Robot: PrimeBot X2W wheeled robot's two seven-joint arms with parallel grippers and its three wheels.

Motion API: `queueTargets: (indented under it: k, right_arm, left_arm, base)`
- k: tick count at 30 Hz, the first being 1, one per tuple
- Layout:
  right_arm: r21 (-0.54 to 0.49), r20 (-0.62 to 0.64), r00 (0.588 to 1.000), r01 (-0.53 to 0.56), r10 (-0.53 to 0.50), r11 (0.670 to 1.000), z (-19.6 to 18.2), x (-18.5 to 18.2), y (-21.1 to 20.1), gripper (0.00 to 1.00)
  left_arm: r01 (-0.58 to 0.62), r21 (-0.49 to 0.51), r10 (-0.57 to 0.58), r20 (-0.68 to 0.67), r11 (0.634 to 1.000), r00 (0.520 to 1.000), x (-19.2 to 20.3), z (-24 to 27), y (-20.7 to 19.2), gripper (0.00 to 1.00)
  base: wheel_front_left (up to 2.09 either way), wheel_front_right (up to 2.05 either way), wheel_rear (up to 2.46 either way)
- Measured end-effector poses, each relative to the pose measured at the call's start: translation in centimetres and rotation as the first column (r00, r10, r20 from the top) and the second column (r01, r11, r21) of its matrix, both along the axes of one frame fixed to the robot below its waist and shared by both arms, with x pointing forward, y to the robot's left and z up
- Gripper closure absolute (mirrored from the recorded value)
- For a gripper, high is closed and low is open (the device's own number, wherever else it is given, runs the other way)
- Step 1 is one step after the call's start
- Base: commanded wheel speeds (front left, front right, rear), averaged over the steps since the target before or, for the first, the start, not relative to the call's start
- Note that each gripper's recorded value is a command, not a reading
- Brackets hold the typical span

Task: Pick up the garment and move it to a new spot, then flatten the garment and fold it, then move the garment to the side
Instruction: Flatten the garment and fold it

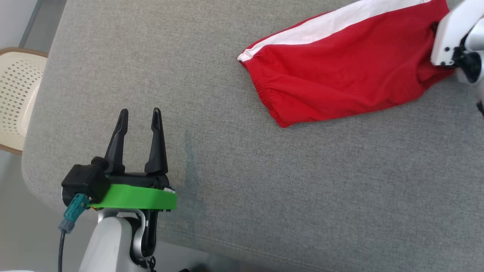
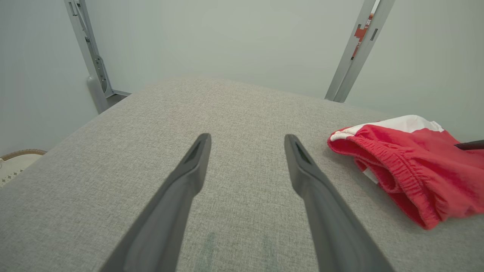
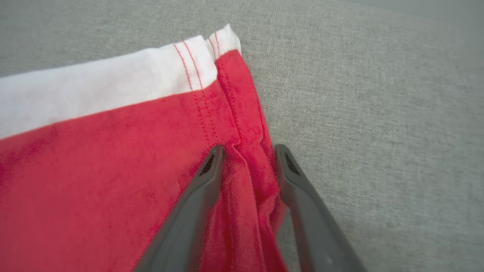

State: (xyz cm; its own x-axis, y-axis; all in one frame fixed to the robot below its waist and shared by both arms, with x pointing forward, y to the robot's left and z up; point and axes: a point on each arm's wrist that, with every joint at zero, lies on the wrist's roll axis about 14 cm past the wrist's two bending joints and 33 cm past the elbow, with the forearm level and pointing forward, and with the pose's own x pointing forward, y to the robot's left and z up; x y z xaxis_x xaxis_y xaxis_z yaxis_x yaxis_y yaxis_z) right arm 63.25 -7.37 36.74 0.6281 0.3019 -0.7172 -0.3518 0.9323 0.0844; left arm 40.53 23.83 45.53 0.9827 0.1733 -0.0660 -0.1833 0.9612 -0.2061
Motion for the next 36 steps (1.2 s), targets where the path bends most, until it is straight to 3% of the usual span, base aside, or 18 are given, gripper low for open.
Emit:
queueTargets:
  k: [6, 17, 27, 31, 36]
  right_arm:
    - [-0.004, 0.088, 0.995, -0.037, 0.037, 0.999, 0.6, -1.1, -0.4, 1.0]
    - [0.056, 0.284, 0.946, 0.147, -0.157, 0.987, 4.6, -3.0, -8.9, 1.0]
    - [-0.077, 0.409, 0.881, 0.293, -0.238, 0.953, 10.0, -4.6, -18.1, 1.0]
    - [-0.072, 0.446, 0.869, 0.276, -0.217, 0.958, 12.2, -4.1, -16.9, 1.0]
    - [-0.063, 0.435, 0.893, 0.161, -0.118, 0.985, 13.2, -3.4, -10.5, 1.0]
  left_arm:
    - [0.022, -0.006, -0.022, 0.003, 1.0, 1.0, 0.3, 0.0, -0.7, 0.0]
    - [0.123, -0.022, -0.123, 0.008, 0.992, 0.992, 0.1, -0.1, -3.8, 0.0]
    - [0.207, -0.049, -0.204, 0.056, 0.977, 0.977, 0.5, 1.2, -6.6, 0.0]
    - [0.232, -0.051, -0.228, 0.066, 0.971, 0.971, 0.6, 1.5, -7.4, 0.0]
    - [0.242, -0.052, -0.238, 0.074, 0.969, 0.968, 0.5, 1.8, -7.8, 0.0]
  base:
    - [0.0, 0.0, 0.0]
    - [0.0, 0.0, 0.0]
    - [0.0, 0.0, 0.0]
    - [0.0, 0.0, 0.0]
    - [0.0, 0.0, 0.0]
